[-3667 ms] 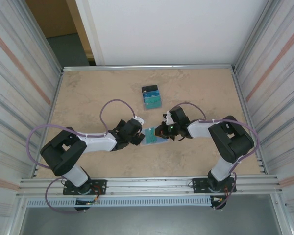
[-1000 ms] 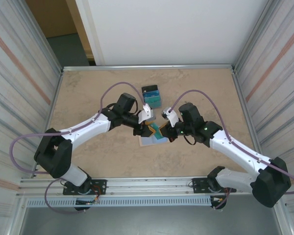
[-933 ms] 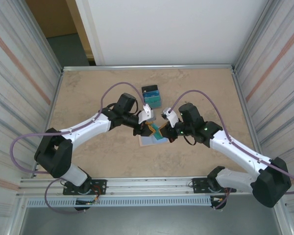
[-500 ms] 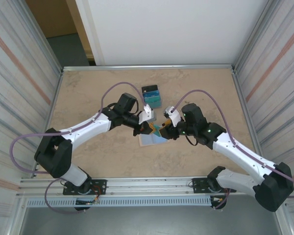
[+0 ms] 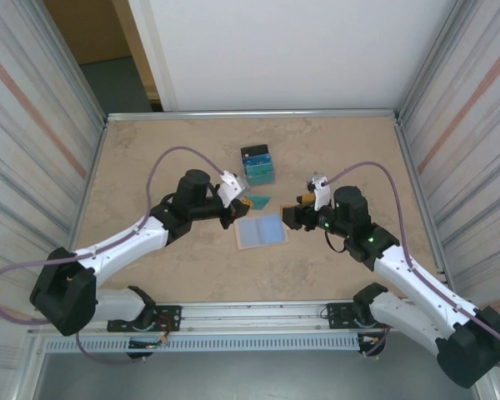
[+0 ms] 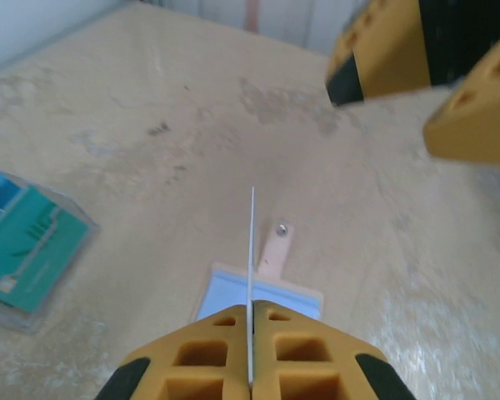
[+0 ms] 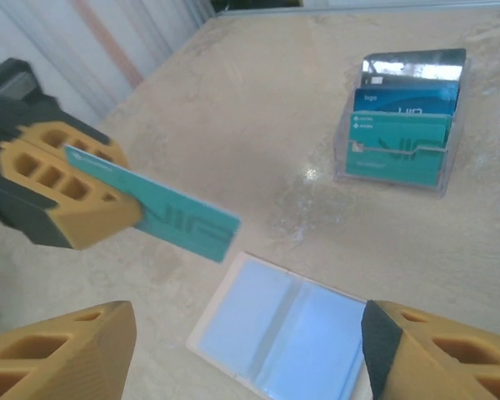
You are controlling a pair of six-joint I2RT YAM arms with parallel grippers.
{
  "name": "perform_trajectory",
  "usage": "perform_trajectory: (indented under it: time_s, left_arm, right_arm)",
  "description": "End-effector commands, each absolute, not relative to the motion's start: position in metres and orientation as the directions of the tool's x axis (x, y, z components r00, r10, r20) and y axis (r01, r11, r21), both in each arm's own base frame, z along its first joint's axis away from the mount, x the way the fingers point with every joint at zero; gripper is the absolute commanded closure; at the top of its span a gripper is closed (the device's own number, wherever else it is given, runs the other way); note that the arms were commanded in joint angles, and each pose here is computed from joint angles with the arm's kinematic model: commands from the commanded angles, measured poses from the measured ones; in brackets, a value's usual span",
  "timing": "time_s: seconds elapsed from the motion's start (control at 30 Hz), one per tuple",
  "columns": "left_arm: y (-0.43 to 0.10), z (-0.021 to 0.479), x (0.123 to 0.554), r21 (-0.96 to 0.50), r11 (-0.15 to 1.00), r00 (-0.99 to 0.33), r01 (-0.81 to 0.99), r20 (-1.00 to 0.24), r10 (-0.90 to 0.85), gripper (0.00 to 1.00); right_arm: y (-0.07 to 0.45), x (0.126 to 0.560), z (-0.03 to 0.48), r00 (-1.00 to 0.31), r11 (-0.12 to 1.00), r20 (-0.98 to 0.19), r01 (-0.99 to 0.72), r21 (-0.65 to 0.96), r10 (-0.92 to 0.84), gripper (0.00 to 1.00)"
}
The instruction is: Take the credit cards out of the card holder
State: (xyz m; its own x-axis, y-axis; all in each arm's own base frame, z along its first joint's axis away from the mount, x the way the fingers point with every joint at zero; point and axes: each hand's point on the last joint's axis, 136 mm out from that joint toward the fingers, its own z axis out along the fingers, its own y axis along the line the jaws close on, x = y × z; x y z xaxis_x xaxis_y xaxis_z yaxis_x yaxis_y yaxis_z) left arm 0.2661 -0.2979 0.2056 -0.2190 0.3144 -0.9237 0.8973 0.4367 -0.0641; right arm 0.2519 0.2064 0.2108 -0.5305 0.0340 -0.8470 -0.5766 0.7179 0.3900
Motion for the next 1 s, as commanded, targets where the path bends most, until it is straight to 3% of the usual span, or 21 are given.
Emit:
perform_trajectory:
  time_s: [0.0, 0.27, 0.6, 0.8, 0.97]
  left_arm:
    - [-0.289, 0.243, 0.282, -0.157, 0.536, -0.253, 0.829, -0.961, 0.110, 1.00]
    - [-0.296, 0.265, 0.274, -0.284, 0.458, -0.312, 0.842, -0.950, -0.015, 1.00]
    - [-0.302, 0.280, 0.259, -0.370, 0.326, -0.372, 0.870, -0.926, -0.058, 1.00]
    - [-0.303, 0.286, 0.255, -0.411, 0.265, -0.399, 0.872, -0.911, -0.100, 1.00]
    - [-0.307, 0.285, 0.252, -0.430, 0.227, -0.420, 0.874, -0.903, -0.093, 1.00]
  right_arm:
    - [0.211, 0.262, 0.224, -0.545, 0.671, -0.817, -0.536, 0.512, 0.188, 0.27]
    - [0.247, 0.260, 0.226, -0.611, 0.499, -0.769, -0.615, 0.611, 0.189, 0.23]
    - [0.263, 0.260, 0.251, -0.547, 0.386, -0.815, -0.722, 0.575, 0.191, 0.26]
    - [0.273, 0.255, 0.269, -0.527, 0.288, -0.827, -0.775, 0.563, 0.197, 0.43]
    - [0.278, 0.252, 0.278, -0.522, 0.239, -0.828, -0.793, 0.560, 0.206, 0.69]
